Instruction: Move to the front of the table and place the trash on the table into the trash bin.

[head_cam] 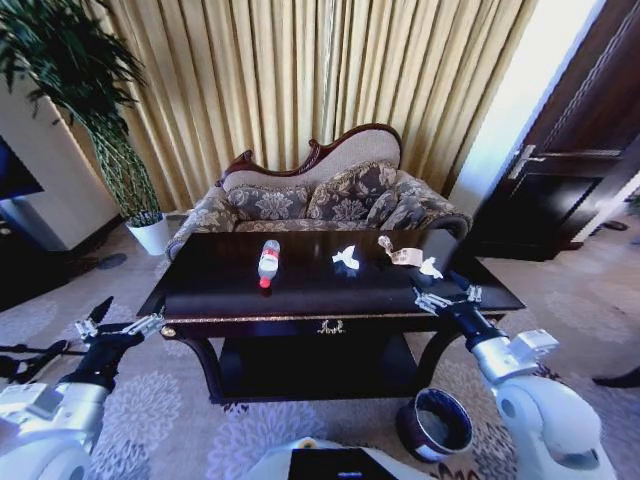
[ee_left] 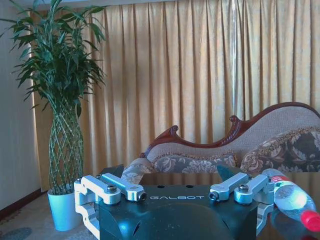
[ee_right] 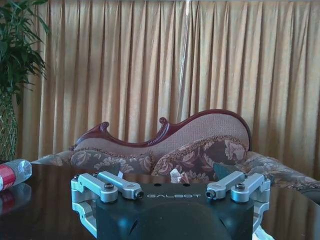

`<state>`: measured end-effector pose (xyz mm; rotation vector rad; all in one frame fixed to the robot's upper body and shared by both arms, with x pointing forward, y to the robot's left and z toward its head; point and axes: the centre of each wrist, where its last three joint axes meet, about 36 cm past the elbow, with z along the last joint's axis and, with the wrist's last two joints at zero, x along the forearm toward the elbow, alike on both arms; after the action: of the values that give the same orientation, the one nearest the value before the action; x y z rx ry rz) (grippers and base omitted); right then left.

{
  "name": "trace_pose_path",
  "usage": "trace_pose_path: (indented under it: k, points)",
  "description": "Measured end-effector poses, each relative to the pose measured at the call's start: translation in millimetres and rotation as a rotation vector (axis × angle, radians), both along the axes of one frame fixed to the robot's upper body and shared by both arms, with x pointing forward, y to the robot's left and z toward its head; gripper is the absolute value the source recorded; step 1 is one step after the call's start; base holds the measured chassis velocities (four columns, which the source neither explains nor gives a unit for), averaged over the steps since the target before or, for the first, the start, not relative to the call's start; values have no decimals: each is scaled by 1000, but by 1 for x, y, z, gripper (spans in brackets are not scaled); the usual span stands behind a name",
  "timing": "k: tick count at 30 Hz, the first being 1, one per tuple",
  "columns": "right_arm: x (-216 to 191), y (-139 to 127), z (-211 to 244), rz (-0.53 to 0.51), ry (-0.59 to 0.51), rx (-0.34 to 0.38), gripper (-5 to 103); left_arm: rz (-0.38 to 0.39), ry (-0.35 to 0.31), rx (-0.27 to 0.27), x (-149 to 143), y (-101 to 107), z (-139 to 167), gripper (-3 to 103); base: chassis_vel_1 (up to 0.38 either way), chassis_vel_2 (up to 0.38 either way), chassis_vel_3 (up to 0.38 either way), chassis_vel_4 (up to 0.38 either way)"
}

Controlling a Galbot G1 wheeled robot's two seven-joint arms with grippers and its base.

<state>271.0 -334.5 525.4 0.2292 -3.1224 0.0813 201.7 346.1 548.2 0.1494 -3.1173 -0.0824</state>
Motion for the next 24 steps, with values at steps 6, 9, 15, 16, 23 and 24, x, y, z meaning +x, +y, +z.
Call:
trace_pose_path:
  k: [6,9,15,16,23,24]
  points:
    - [21,-11,-2,-15,79,24,100,4,3,-3,-2,0,-1,100,0,0,0,0]
    - [41,-28,-11,-53,114,15,100,6,7,-2,-3,0,-2,100,0,0,0,0]
    - [78,-55,-15,-130,150,-19,100,5,14,0,-3,0,-2,100,0,0,0,0]
    - [78,-55,-15,-130,150,-19,100,5,14,0,-3,0,-2,100,0,0,0,0]
    - [117,-77,-18,-148,234,-30,100,8,29,-4,-1,-1,-2,100,0,0,0,0]
    - [121,-77,-20,-146,252,-17,100,7,33,-9,-1,-1,-2,100,0,0,0,0]
